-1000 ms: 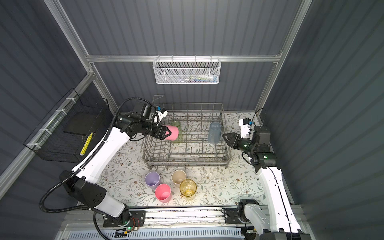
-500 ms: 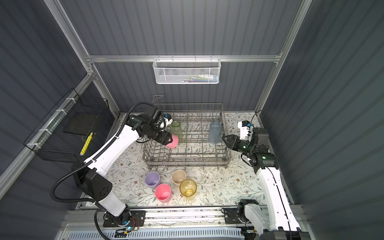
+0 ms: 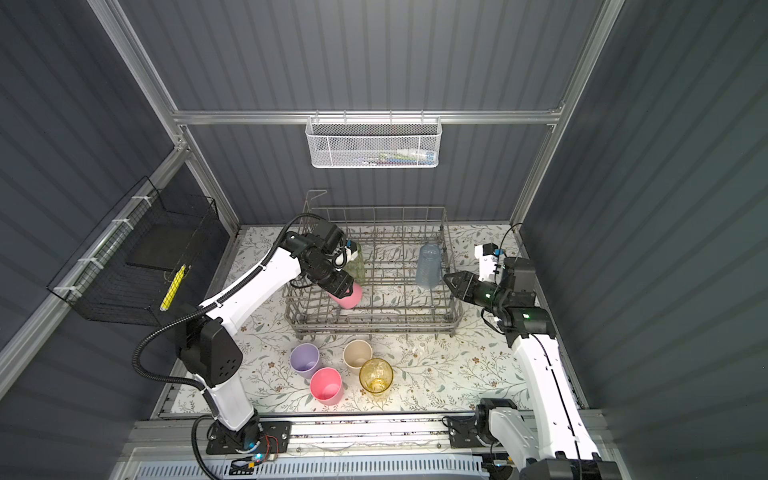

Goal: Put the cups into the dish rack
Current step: 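Lower the inverted pink cup onto the rack tines with the left gripper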

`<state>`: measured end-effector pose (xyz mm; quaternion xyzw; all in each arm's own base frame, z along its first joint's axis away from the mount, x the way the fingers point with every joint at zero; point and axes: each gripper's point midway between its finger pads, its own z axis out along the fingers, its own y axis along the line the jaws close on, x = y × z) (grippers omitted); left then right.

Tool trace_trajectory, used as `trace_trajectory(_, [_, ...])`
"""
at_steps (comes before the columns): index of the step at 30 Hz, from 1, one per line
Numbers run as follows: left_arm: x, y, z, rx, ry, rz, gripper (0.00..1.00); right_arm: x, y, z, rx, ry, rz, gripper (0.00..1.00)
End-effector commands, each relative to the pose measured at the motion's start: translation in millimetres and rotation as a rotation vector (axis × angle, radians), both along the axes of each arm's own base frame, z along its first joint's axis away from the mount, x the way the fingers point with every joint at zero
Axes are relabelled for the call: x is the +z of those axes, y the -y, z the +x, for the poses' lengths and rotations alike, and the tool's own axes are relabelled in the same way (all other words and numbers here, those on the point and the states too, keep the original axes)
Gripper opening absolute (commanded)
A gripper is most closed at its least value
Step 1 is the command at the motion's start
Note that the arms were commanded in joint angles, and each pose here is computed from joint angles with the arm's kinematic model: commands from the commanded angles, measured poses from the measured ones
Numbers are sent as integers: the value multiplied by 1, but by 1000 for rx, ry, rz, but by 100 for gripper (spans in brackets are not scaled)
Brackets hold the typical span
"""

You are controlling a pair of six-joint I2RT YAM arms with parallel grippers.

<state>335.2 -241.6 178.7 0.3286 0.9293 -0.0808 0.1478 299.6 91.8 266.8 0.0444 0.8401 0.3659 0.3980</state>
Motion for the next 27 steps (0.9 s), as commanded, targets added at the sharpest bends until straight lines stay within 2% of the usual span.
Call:
trace_trajectory(1, [0, -1, 0, -23, 6, 61, 55, -2, -1, 0, 7, 4, 4, 40])
trace_trajectory(14, [-30, -3, 2, -29, -35, 197, 55, -10, -1, 0, 8, -13, 5, 40])
trace_trajectory(27, [-51, -4, 6, -26, -77, 287, 62, -15, -1, 5, 10, -20, 14, 40])
